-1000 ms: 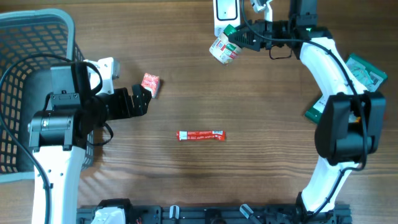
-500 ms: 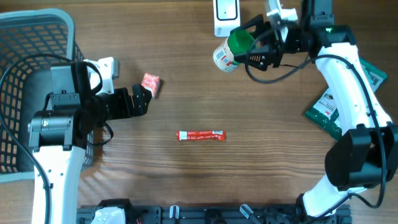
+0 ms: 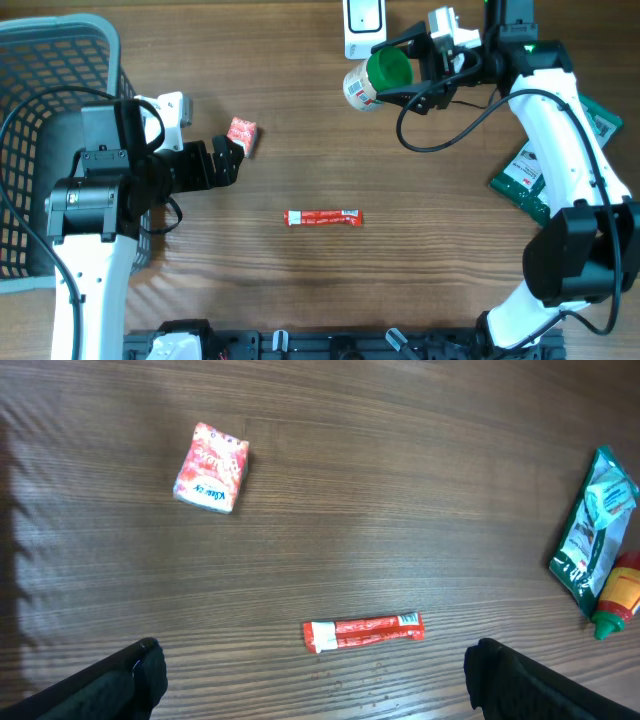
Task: Scan the item barcode
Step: 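Lift the jar and swing it toward the scanner with the right gripper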
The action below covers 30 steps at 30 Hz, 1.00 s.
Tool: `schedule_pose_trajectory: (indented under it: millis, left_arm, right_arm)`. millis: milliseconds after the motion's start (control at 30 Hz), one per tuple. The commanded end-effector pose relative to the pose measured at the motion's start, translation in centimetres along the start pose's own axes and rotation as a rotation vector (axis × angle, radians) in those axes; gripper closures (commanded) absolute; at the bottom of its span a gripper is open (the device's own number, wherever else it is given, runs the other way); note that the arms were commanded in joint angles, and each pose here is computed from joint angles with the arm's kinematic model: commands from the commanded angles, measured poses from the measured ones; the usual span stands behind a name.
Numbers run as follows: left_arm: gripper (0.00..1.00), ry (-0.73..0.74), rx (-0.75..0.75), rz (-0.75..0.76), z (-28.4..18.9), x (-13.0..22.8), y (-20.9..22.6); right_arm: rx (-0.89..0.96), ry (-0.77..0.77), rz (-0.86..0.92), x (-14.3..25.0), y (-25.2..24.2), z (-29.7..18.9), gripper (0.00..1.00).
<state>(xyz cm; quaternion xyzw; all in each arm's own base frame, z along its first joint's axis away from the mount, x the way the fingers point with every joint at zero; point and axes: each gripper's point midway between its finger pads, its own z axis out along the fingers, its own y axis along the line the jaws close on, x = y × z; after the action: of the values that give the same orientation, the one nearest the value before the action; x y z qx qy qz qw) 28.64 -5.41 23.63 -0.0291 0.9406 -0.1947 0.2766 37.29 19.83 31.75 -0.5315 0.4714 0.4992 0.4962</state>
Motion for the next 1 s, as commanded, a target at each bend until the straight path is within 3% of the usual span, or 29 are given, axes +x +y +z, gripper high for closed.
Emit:
schedule_pose_trajectory:
  millis: [0, 233, 967]
  left_arm:
    - [0.0, -0.008, 0.017, 0.027, -0.2, -0.2, -0.4]
    - [0.0, -0.008, 0.017, 0.026, -0.2, -0.2, -0.4]
    - [0.0, -0.008, 0.017, 0.026, -0.2, -0.2, -0.4]
  right_arm:
    - [0.05, -0.048, 0.005, -3.7, 0.9, -3.3, 0.96]
    - [0.212, -0.067, 0.16, -2.4, 1.7, -8.3, 0.96]
    - [0.203, -0.071, 0.189, -2.5, 2.6, -7.7, 0.96]
